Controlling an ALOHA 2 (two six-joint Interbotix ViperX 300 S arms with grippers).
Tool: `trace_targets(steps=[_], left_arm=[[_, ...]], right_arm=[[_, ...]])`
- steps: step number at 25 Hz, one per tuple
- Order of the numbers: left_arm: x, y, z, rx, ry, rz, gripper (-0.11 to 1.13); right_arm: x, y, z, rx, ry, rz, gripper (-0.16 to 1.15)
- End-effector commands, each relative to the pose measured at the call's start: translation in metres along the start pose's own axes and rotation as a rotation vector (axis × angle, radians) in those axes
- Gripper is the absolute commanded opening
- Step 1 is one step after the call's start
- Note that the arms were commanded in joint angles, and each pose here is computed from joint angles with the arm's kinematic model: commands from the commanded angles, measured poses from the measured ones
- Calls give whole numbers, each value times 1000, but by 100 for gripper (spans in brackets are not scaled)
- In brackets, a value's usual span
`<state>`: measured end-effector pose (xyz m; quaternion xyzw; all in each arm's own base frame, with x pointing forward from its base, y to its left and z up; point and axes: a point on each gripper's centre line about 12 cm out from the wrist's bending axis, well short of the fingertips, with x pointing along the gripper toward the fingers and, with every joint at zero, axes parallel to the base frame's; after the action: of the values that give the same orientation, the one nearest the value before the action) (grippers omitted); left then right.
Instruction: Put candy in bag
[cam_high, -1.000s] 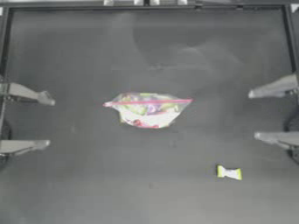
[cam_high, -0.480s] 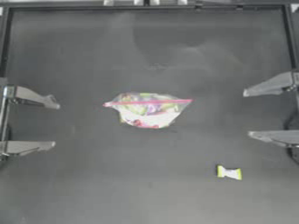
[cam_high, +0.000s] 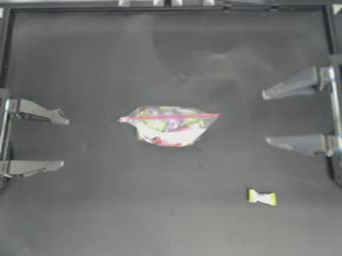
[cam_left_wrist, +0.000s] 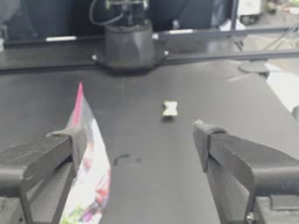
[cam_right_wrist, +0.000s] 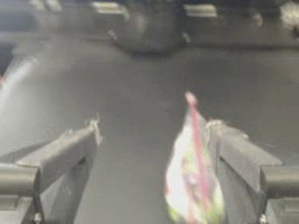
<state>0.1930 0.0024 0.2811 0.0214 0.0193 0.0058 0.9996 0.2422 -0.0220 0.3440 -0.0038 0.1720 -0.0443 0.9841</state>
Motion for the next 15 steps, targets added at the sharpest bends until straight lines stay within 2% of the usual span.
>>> trace_targets(steps=[1, 8, 15], left_arm=[[4, 1, 1, 0, 11, 4, 101], [4, 4, -2, -2, 27, 17, 101], [4, 4, -6, -4, 36, 22, 101]], right_arm=[[7, -3, 21, 7, 42, -9, 100], [27, -13, 42, 7, 191, -41, 100], [54, -19, 55, -29, 323, -63, 100]])
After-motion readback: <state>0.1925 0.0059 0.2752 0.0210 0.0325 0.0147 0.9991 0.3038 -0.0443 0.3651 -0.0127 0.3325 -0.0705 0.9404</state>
